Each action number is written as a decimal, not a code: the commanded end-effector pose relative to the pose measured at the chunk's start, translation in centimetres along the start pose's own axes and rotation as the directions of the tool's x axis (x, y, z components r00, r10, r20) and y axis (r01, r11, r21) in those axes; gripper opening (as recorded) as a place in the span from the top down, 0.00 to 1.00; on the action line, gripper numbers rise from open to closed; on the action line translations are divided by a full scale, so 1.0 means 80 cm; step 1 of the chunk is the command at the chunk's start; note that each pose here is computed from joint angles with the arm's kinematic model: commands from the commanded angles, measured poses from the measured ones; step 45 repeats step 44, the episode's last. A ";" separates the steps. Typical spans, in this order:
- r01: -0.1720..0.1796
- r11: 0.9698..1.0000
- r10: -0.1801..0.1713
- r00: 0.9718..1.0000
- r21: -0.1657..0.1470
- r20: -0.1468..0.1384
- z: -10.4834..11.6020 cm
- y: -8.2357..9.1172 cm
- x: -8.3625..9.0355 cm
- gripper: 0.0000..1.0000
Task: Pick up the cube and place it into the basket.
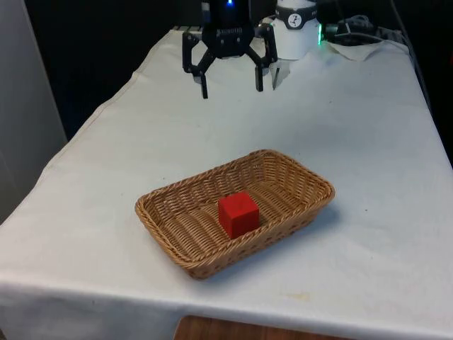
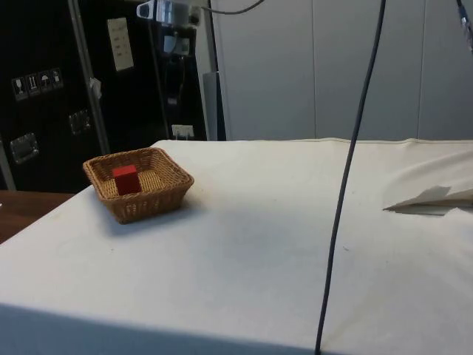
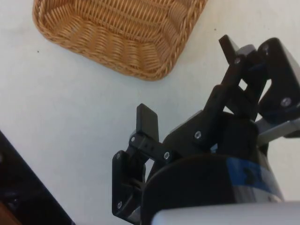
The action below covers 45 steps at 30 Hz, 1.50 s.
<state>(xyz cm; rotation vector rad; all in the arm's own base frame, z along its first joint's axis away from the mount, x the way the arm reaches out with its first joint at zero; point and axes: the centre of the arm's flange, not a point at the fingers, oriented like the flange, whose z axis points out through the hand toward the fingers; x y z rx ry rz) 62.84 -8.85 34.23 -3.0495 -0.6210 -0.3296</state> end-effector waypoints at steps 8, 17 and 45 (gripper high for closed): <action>0.000 1.000 0.000 1.000 -0.001 -0.030 -0.020 -0.008 -0.023 0.00; -0.003 1.000 0.003 0.998 0.006 -0.056 -0.038 -0.016 -0.048 0.00; -0.055 0.998 0.057 0.993 0.018 -0.105 -0.058 -0.042 -0.086 0.00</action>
